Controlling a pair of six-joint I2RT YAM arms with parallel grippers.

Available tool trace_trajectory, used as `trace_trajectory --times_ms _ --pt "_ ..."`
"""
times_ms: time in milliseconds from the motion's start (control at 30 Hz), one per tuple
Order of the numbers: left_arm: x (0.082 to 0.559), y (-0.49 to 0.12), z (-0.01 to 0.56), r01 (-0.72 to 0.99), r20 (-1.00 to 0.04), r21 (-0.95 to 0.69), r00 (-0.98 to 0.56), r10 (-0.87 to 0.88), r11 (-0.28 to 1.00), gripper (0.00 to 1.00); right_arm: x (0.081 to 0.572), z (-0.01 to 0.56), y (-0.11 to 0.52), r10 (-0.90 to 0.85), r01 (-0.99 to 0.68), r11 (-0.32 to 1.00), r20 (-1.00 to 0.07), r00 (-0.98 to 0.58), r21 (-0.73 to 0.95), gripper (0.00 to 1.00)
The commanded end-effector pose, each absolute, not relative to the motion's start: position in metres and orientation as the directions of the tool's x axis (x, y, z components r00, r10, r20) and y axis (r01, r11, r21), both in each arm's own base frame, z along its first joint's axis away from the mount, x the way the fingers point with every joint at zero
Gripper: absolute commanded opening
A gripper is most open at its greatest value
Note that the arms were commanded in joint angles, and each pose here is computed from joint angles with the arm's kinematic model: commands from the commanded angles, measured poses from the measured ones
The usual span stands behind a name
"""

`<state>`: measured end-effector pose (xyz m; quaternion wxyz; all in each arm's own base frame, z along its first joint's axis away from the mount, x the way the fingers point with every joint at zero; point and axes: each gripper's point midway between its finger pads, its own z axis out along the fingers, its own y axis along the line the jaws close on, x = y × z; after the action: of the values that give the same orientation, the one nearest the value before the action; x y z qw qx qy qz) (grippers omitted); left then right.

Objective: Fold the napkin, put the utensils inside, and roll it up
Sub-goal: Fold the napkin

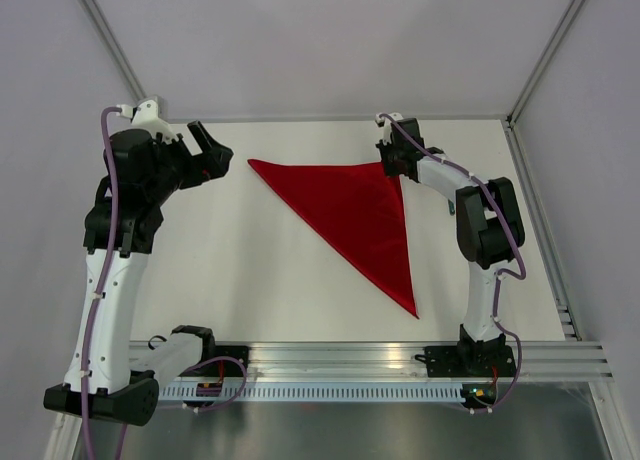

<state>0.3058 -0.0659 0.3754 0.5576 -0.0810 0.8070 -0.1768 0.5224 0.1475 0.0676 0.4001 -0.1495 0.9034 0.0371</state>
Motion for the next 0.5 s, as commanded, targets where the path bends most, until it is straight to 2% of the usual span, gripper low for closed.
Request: trace_trajectory --times_ms 0,467 --pt "0.311 -0.071 0.384 0.091 -0.870 -0.408 -0.340 -0.357 0.908 1.00 0.536 0.082 0.147 -0.211 -0.280 0.959 -0.767 -0.606 -0.043 0.00" --pt "0.311 -0.073 0.378 0.094 -0.865 -0.413 -0.351 -0.358 0.906 1.00 0.535 0.070 0.140 -0.211 -0.273 0.961 -0.752 -0.624 -0.043 0.01"
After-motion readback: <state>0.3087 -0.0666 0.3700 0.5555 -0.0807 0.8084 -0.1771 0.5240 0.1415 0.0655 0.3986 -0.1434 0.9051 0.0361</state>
